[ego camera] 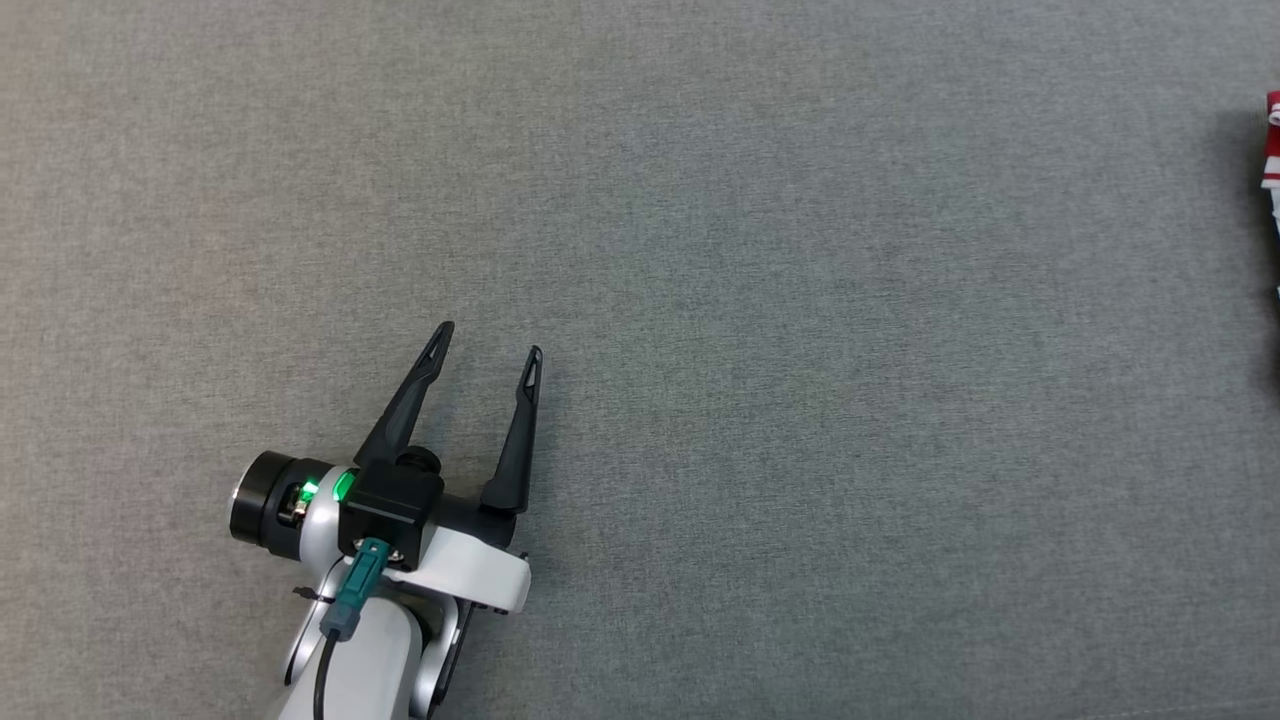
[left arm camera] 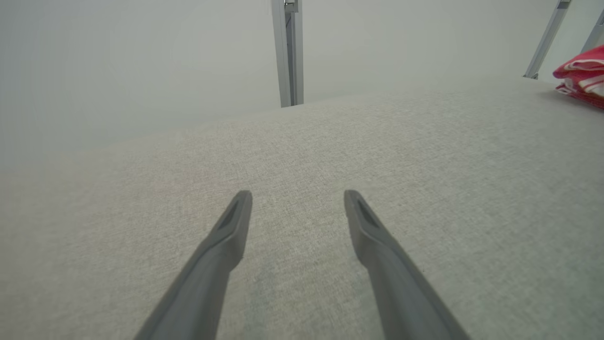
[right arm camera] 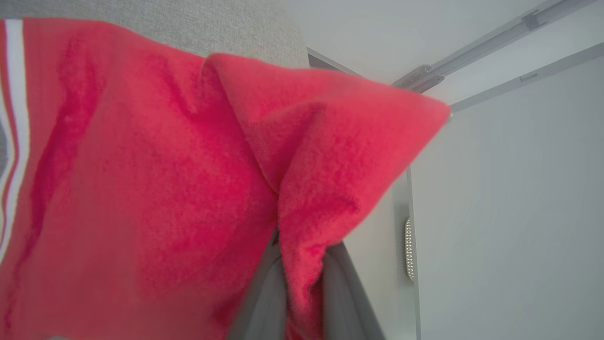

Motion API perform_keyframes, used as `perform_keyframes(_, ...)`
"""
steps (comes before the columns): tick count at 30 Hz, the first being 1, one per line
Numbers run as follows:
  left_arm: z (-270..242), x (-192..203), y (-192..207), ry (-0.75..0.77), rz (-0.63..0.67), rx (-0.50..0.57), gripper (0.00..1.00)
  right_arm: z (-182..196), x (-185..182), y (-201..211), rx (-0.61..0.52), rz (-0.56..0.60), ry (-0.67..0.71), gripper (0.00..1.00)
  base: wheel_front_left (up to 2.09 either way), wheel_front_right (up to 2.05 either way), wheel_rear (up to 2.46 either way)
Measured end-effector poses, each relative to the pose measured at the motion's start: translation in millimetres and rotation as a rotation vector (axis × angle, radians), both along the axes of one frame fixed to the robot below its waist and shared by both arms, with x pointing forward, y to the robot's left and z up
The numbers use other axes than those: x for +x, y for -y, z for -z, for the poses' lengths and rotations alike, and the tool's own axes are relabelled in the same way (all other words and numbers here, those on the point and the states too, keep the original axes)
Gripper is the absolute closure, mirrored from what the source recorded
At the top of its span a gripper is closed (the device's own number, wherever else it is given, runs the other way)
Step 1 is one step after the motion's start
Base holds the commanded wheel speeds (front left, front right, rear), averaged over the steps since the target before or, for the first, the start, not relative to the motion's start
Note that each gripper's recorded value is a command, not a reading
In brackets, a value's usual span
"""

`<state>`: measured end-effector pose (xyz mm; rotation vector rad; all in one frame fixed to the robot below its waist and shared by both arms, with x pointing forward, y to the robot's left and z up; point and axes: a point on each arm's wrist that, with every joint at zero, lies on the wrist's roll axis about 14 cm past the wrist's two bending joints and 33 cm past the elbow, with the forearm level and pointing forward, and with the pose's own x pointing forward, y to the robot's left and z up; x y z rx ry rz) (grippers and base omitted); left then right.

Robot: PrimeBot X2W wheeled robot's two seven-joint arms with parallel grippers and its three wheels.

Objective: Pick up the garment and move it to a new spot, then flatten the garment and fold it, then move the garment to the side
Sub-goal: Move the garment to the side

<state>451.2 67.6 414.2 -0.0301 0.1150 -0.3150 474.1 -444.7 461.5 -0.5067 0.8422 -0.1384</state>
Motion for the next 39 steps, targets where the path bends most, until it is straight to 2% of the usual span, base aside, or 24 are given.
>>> perform_keyframes(11,12,-1,-17,-0.032,-0.041,0.019,0.00,40,8,-3,0.014,0.009,-0.030,1.00,0.00,0.00,0.00)
perform_keyframes(17,17,-2,-26,-0.045,-0.063,0.032,0.00,60,4,6,-0.018,0.030,-0.071,1.00,0.00,0.00,0.00)
perform_keyframes(18,18,-2,-28,-0.047,-0.067,0.033,0.00,62,5,6,-0.021,0.031,-0.067,0.37,0.00,0.00,0.00)
perform_keyframes(19,19,-2,-29,-0.048,-0.069,0.033,0.00,63,6,7,-0.019,0.038,-0.060,0.00,0.00,0.00,0.00)
perform_keyframes(27,13,-3,-29,-0.036,-0.072,0.034,0.00,56,15,1,-0.023,0.026,-0.017,0.00,0.00,0.00,0.00)
perform_keyframes(35,-9,-4,-24,0.010,-0.069,0.006,0.00,10,27,1,-0.072,-0.011,0.070,0.00,0.00,0.00,0.00)
perform_keyframes(39,-23,-4,-23,0.040,-0.074,-0.010,0.00,-27,47,-18,-0.018,-0.056,0.220,0.00,0.00,0.00,0.00)
